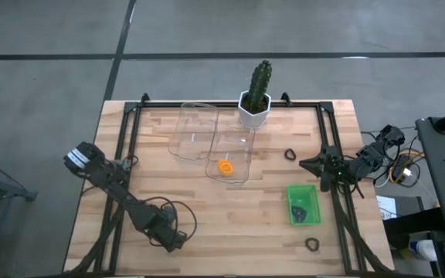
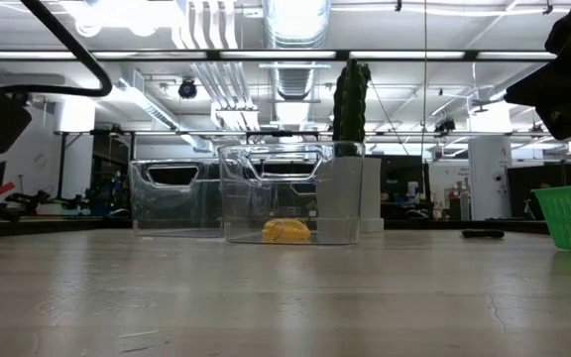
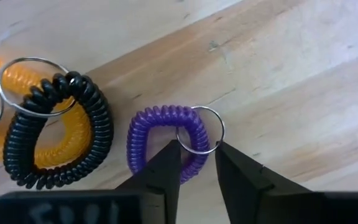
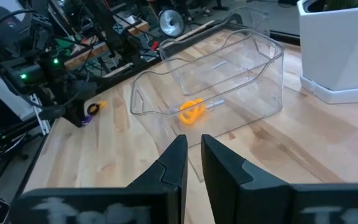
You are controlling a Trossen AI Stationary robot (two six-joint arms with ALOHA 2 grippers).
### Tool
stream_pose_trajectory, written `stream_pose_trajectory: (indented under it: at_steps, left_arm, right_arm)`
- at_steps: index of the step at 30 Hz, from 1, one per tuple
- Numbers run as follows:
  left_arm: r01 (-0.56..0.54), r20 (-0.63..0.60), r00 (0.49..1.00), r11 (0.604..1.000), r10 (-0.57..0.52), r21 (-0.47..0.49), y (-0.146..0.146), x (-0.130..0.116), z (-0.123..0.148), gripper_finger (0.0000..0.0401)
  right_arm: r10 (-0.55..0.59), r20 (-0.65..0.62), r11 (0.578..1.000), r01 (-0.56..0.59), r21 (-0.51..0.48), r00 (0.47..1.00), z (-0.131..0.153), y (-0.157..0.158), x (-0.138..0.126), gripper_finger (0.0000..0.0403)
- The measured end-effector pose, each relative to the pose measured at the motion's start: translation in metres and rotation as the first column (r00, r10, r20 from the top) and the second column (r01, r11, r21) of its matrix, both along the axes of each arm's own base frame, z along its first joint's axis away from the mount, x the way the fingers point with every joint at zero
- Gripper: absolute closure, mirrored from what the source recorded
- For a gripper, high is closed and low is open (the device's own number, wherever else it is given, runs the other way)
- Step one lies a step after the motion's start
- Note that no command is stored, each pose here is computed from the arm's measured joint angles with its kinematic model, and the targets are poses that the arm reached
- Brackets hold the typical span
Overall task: Sort spring keychains
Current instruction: Put the violet spring keychain into the green bin
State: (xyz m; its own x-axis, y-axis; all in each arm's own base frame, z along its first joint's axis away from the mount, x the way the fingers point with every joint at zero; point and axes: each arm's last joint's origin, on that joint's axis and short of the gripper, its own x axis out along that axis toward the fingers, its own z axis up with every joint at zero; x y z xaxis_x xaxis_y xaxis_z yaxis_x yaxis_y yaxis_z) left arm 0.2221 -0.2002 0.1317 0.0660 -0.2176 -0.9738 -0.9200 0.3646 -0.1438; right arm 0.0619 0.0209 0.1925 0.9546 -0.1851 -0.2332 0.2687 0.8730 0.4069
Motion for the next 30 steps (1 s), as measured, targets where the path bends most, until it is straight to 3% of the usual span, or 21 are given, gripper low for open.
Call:
stream_pose_trajectory:
  at_steps: [8,15,21,24,30]
  left_arm:
    - [-0.024,-0.04,0.999,0.999,0.025,0.026,-0.007,0.008,-0.004,0.0373]
    - [-0.001,0.023,1.0,0.999,0.0,0.034,-0.008,0.011,0.035,0.0393]
    - [-0.063,0.247,0.968,0.995,0.044,0.072,0.0,0.018,0.092,0.0398]
    - [-0.096,0.38,0.924,0.989,0.048,0.111,0.006,0.028,0.116,0.0399]
    - [-0.036,0.523,0.847,0.969,-0.1,0.244,0.03,0.066,0.152,0.04]
  right_arm:
    - [-0.037,0.004,0.999,0.037,-0.025,0.999,0.0,-0.001,0.0,0.036]
    - [-0.037,0.004,0.999,0.037,-0.025,0.999,0.0,-0.001,0.0,0.036]
    - [-0.036,0.003,0.999,0.036,-0.025,0.999,0.0,-0.001,0.0,0.036]
    - [-0.034,0.005,0.999,0.034,-0.023,0.999,0.0,-0.001,0.0,0.036]
    - [-0.013,0.001,1.0,0.013,-0.016,1.0,0.0,0.0,0.0,0.036]
